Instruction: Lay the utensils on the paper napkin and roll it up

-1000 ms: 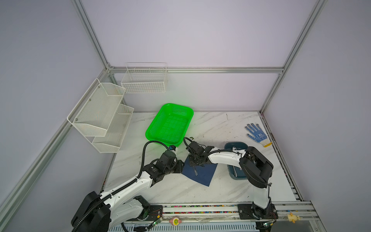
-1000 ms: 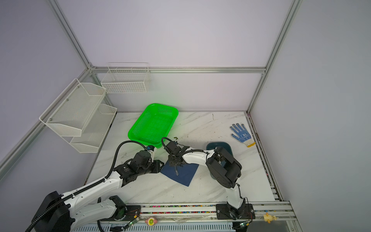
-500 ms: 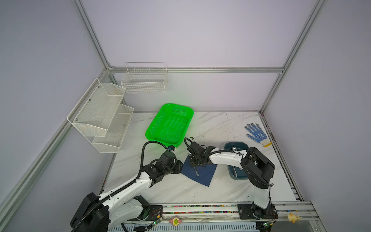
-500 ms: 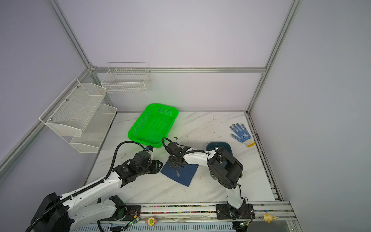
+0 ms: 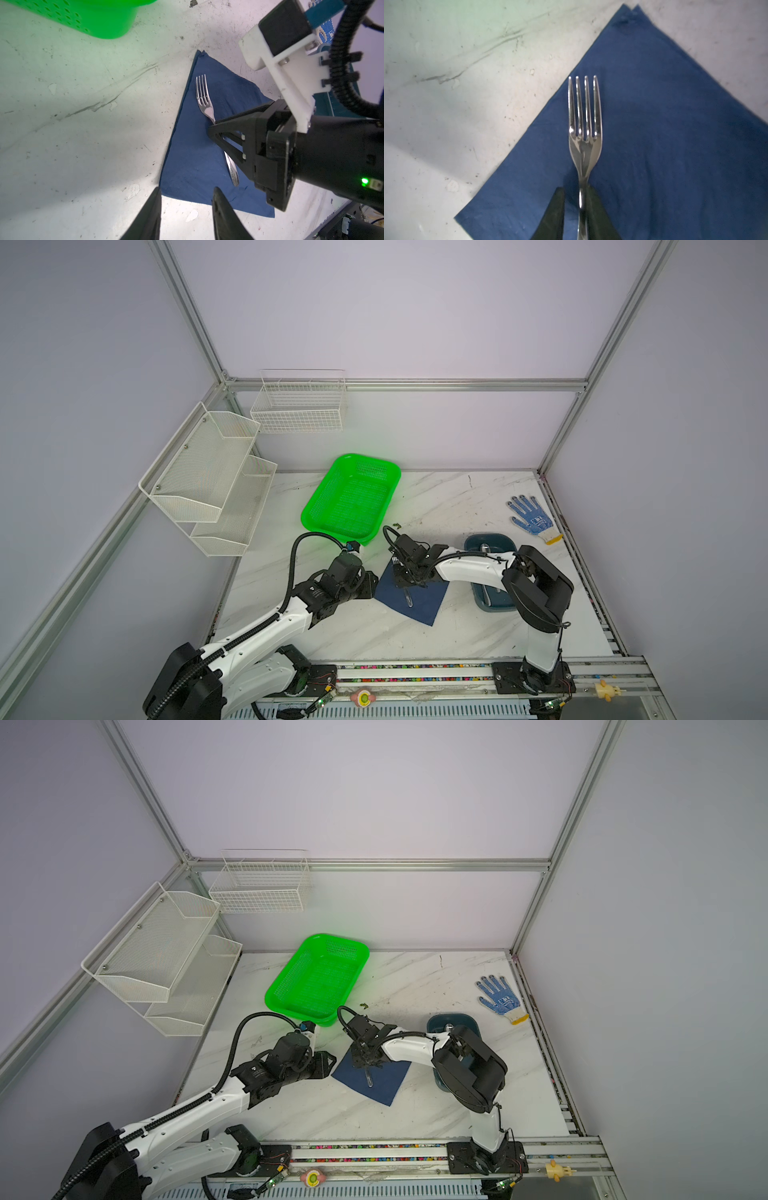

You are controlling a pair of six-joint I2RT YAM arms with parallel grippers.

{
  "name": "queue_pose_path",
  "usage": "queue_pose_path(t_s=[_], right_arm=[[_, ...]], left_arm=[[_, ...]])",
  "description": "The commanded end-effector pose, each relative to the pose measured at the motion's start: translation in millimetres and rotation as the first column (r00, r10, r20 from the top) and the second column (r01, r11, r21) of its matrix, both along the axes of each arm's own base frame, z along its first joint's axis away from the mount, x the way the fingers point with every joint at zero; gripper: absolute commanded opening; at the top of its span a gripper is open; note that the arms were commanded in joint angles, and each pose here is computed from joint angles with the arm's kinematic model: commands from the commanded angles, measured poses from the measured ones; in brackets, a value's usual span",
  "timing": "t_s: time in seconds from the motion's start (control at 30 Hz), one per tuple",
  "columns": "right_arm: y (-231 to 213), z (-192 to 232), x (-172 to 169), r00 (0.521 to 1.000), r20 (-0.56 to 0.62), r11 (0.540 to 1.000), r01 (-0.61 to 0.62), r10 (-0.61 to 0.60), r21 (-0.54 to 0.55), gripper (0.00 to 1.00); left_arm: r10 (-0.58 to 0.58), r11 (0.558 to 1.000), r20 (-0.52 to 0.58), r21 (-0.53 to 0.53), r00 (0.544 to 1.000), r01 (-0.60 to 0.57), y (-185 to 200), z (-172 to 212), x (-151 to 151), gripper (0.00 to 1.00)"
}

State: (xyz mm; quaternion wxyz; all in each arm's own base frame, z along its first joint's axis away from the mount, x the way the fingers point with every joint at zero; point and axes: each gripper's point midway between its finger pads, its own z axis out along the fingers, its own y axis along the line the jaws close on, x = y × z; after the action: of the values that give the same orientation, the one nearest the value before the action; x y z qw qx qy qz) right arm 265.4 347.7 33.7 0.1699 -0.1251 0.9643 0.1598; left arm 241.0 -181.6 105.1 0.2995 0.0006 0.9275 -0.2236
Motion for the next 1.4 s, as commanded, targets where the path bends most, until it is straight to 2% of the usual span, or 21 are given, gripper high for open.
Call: queue_pose_path(t_s=[0.0,0.2,0.33,0.43,0.5,0.73,0.93,1.2,1.37], right_arm=[[6,38,5,0.997,0.075,0.996,0.004,-0.011,0.091,0.24],[-30,66,16,0.980,0.134,0.986,0.133,-0.146,0.099,0.26],[-66,63,20,0.966,0.091,0.965,0.228,-0.241,0.129,0.24],[-80,52,18,0.966,0.059,0.963,0.246,-0.253,0.114,0.20],[-82,40,16,0.970,0.026,0.967,0.237,-0.240,0.097,0.16],[-88,7,17,0.972,-0.030,0.971,0.236,-0.235,0.036,0.15],[-106,-11,0,0.949,-0.087,0.953,0.303,-0.303,-0.018,0.15],[-123,-10,-19,0.912,-0.135,0.922,0.387,-0.387,-0.027,0.16],[-124,2,-27,0.888,-0.158,0.898,0.440,-0.432,0.019,0.17]], left_arm=[[-0.028,0.999,0.055,-0.039,0.998,0.030,-8,21,7,0.40],[-0.136,0.985,0.058,-0.103,0.989,0.141,-32,27,4,0.38],[-0.184,0.975,0.014,-0.125,0.983,0.184,-46,22,3,0.36],[-0.207,0.971,-0.019,-0.128,0.978,0.203,-54,16,3,0.35],[-0.199,0.973,-0.035,-0.126,0.979,0.193,-56,12,5,0.35],[-0.157,0.983,-0.044,-0.103,0.987,0.152,-53,11,12,0.35],[-0.137,0.986,-0.033,-0.096,0.990,0.133,-48,14,13,0.35],[-0.139,0.985,-0.017,-0.102,0.990,0.136,-50,23,15,0.35],[-0.134,0.985,-0.009,-0.108,0.991,0.132,-48,25,13,0.35]])
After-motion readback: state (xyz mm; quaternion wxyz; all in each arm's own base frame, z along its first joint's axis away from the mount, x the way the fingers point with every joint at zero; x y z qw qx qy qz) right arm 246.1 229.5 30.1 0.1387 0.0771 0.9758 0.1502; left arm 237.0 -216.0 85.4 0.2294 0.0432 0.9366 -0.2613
